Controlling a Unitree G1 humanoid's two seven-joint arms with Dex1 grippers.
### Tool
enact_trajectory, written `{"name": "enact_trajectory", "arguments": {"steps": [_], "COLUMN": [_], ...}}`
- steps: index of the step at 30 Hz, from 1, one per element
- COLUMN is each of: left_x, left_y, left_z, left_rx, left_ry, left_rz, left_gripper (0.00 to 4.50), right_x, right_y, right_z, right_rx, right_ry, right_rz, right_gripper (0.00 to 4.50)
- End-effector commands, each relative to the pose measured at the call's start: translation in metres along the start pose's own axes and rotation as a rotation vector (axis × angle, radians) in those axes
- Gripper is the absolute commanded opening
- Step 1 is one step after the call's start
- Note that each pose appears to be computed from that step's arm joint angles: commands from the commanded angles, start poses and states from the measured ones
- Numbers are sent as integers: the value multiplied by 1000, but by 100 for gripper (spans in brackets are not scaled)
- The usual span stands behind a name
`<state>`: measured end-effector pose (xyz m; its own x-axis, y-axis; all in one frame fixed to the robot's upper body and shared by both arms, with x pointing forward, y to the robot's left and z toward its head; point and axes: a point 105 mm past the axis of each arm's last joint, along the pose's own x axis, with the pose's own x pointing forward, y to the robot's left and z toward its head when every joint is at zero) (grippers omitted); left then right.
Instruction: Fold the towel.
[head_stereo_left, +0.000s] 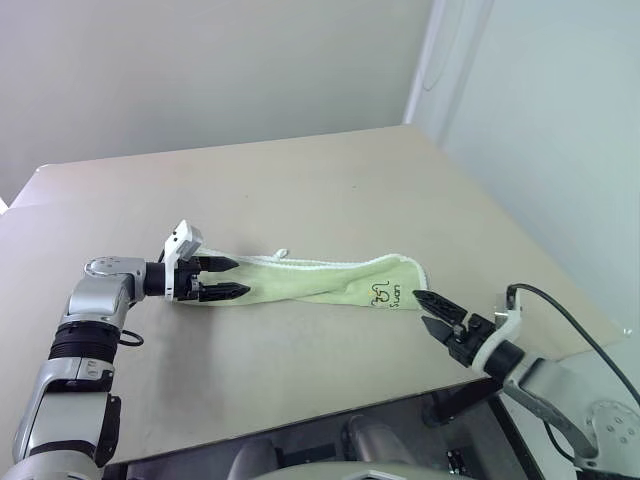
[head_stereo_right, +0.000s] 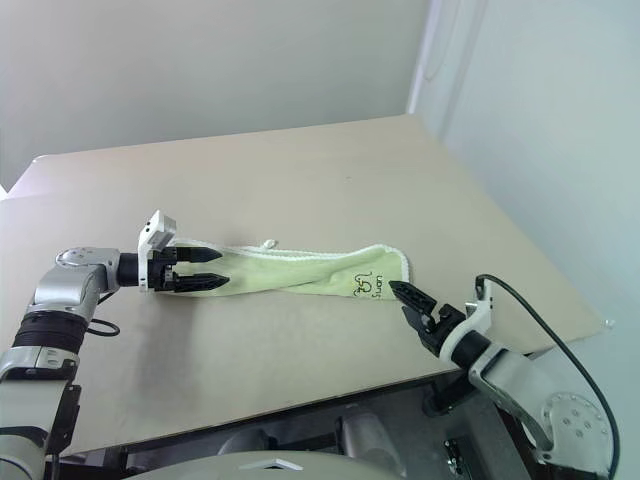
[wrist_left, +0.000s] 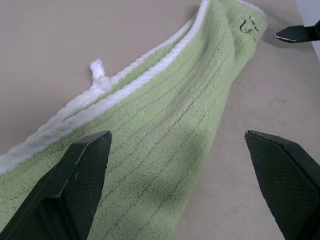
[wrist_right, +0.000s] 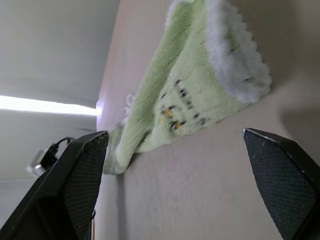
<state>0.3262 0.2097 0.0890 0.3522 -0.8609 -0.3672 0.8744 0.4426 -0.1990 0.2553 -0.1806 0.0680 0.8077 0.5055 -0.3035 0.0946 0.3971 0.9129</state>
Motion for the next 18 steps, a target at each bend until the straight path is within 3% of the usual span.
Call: {"name": "enact_trajectory", "arguments": {"steps": [1, 18], "left_x": [-1, -1], "left_y": [-1, -1], "left_z": [20, 20], "left_rx": [69, 69], "left_ry": [-32, -33], "left_rz": [3, 5], "left_gripper": [450, 450], "right_x": [18, 21], "right_y": [-1, -1], "right_z": [4, 5], "right_rx": [9, 9], "right_ry": [-2, 4], "right_rz": [-33, -40], "right_gripper": [448, 448]}}
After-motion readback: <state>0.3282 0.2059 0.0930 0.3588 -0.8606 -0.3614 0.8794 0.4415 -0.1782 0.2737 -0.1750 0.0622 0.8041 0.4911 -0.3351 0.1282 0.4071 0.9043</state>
